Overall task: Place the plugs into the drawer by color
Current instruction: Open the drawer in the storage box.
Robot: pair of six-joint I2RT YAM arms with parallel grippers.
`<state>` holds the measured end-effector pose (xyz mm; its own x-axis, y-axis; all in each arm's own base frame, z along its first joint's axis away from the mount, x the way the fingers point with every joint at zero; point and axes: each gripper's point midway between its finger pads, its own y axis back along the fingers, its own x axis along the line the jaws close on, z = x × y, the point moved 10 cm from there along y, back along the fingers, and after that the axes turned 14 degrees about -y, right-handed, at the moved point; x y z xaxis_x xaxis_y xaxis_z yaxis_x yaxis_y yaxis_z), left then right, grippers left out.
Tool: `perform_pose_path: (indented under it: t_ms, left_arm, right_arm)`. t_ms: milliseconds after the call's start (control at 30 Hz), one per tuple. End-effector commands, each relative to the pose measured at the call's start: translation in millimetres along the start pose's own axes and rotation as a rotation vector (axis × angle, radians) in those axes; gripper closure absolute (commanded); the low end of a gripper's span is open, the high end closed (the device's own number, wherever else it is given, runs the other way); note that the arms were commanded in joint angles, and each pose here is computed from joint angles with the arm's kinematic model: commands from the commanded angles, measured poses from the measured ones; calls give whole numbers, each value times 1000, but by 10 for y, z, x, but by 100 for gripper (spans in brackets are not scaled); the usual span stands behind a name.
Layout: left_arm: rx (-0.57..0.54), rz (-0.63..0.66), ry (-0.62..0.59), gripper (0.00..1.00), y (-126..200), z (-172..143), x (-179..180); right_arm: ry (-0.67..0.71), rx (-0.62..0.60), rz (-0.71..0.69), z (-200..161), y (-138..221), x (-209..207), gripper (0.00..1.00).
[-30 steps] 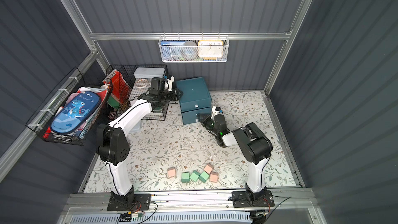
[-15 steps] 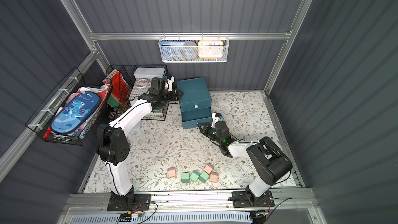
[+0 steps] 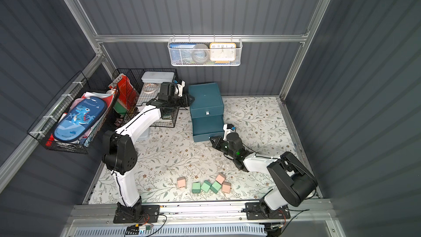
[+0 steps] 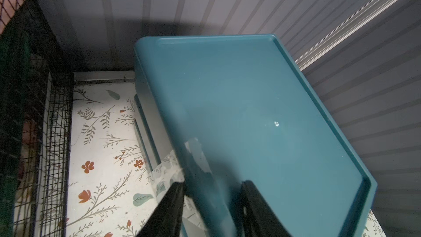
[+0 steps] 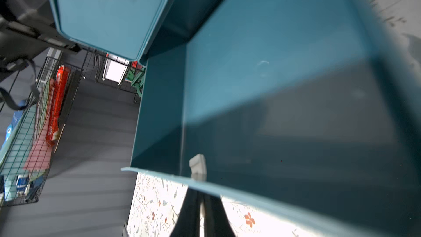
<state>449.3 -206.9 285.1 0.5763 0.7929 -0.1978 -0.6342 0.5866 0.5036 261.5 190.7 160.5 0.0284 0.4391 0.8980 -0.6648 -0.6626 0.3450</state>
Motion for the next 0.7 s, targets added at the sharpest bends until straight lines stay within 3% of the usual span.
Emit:
perform_pose_path:
  t_ms: [0, 100, 333, 500, 667]
  left_arm:
    - [176, -22, 33, 55, -219, -407, 1]
    - [171, -18, 33, 55, -202, -403, 2]
    - [149, -15, 27, 48, -133, -317, -24]
    - [113, -15, 18, 38, -10, -175, -69]
    - [59, -30, 14, 31, 224, 38, -167]
  right_arm:
    - [41, 21, -30, -56, 16, -21, 100]
    - [48, 38, -38, -78, 13, -19, 98]
    - [111, 69, -98, -103, 217, 37, 72]
    - [188, 106, -253, -167, 622, 20, 60]
    - [281, 147, -442, -274, 1098, -20, 56]
